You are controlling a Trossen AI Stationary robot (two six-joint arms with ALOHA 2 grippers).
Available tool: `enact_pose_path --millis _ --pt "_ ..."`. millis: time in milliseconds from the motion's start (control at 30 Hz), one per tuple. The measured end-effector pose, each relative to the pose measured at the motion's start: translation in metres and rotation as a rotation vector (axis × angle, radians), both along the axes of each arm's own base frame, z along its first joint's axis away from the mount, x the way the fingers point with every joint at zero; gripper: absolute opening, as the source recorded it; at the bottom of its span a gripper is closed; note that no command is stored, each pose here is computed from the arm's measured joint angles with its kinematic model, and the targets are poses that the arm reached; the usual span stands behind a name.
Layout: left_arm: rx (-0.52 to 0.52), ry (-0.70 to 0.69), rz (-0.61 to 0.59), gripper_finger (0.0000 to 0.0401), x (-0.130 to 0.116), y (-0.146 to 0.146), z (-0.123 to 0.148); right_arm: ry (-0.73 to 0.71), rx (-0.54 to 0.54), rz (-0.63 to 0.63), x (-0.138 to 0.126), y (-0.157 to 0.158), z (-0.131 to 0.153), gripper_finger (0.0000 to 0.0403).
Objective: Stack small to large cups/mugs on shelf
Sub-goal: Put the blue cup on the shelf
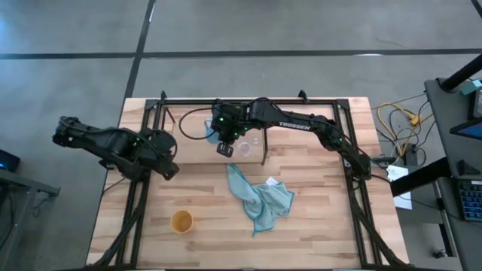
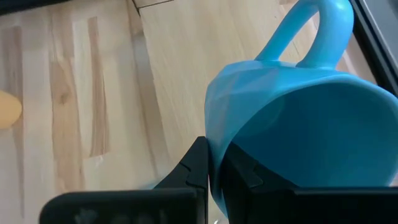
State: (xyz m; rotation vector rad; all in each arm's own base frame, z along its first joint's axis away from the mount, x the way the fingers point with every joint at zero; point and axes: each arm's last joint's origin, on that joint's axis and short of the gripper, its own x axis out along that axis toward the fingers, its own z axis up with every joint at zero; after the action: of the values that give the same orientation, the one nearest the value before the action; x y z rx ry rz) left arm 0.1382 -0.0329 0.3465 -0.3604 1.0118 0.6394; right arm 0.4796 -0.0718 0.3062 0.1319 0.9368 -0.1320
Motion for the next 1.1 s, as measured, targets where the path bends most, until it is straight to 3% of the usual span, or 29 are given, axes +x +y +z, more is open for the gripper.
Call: enact_pose_path --millis 367,700,900,1100 --pt "0.021 0.025 -0.046 0.0068 0.004 -0.001 -0.002 0.012 -0.177 0.291 0.0 -0.001 0.0 0.0013" --pt "0.012 0.03 -0.041 0.0068 0.005 -0.002 -0.003 0.03 -0.062 0.124 -0.002 -0.008 -0.006 0.0013" --pt "0.012 0.036 -0.027 0.0068 0.007 0.0 -0.004 0.107 -0.007 0.057 -0.005 -0.008 -0.024 0.0013" --pt "0.011 0.038 -0.014 0.0068 0.008 0.002 -0.004 0.097 0.005 0.027 -0.004 -0.01 -0.025 0.0013"
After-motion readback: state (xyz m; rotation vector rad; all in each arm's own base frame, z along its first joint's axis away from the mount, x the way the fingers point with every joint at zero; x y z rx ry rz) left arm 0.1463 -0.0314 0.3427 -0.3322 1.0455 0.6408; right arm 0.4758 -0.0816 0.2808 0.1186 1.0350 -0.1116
